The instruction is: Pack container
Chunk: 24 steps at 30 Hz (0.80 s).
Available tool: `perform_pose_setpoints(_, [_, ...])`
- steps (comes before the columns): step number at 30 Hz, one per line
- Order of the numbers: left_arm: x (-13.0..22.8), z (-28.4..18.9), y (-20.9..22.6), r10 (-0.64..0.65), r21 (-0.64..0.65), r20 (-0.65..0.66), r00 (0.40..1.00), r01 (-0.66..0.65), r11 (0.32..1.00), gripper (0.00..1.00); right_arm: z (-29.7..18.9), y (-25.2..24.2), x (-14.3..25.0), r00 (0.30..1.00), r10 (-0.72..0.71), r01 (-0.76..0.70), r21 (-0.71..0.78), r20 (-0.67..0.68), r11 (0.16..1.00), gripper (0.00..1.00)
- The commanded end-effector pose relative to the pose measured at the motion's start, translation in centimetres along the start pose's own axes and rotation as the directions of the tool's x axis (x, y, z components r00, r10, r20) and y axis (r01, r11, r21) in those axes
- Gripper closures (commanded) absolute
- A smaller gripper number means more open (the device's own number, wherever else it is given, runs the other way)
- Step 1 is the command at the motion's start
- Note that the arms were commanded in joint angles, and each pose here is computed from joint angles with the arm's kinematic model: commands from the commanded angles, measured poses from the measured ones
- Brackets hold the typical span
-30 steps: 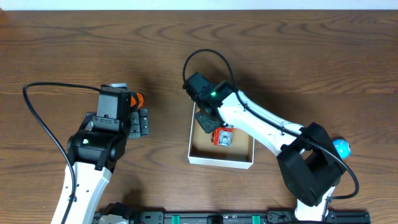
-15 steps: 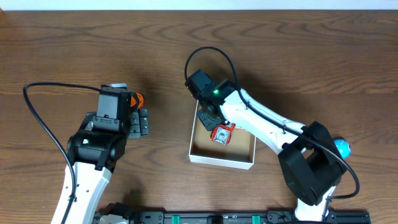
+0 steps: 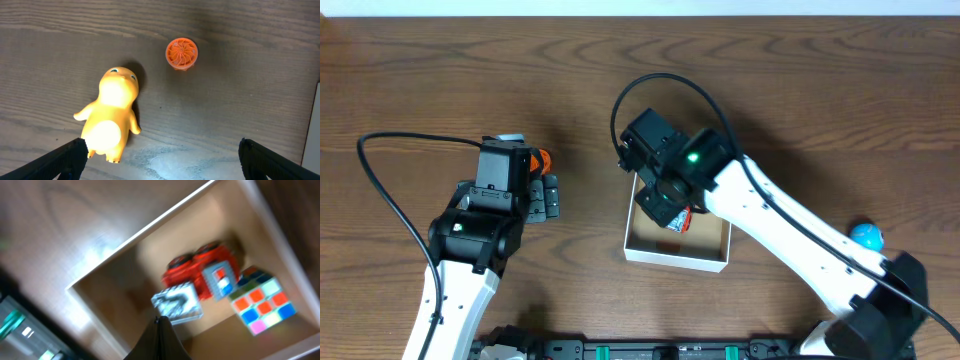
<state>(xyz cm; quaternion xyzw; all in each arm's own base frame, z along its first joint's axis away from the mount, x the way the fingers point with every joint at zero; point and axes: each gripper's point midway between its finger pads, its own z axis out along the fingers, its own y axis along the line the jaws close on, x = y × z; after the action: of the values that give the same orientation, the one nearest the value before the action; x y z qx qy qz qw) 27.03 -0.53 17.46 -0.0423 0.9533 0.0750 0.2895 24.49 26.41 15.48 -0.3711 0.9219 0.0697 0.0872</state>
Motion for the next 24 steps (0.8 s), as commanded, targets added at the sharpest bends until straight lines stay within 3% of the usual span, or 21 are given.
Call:
perform_pose_setpoints(1, [0.0,-0.1,0.2,-0.018,-0.003,0.004,1.0,0.018,1.0,0.02,0.4,2.1,0.8,0.998,-0.044,0.041,-0.082,-0.038,0.996,0.98])
perform_pose_setpoints(24, [0.0,-0.1,0.2,-0.018,-0.003,0.003,1.0,0.018,1.0,0.02,5.9,3.8,5.5,0.983,-0.076,0.06,-0.099,-0.169,0.993,0.98])
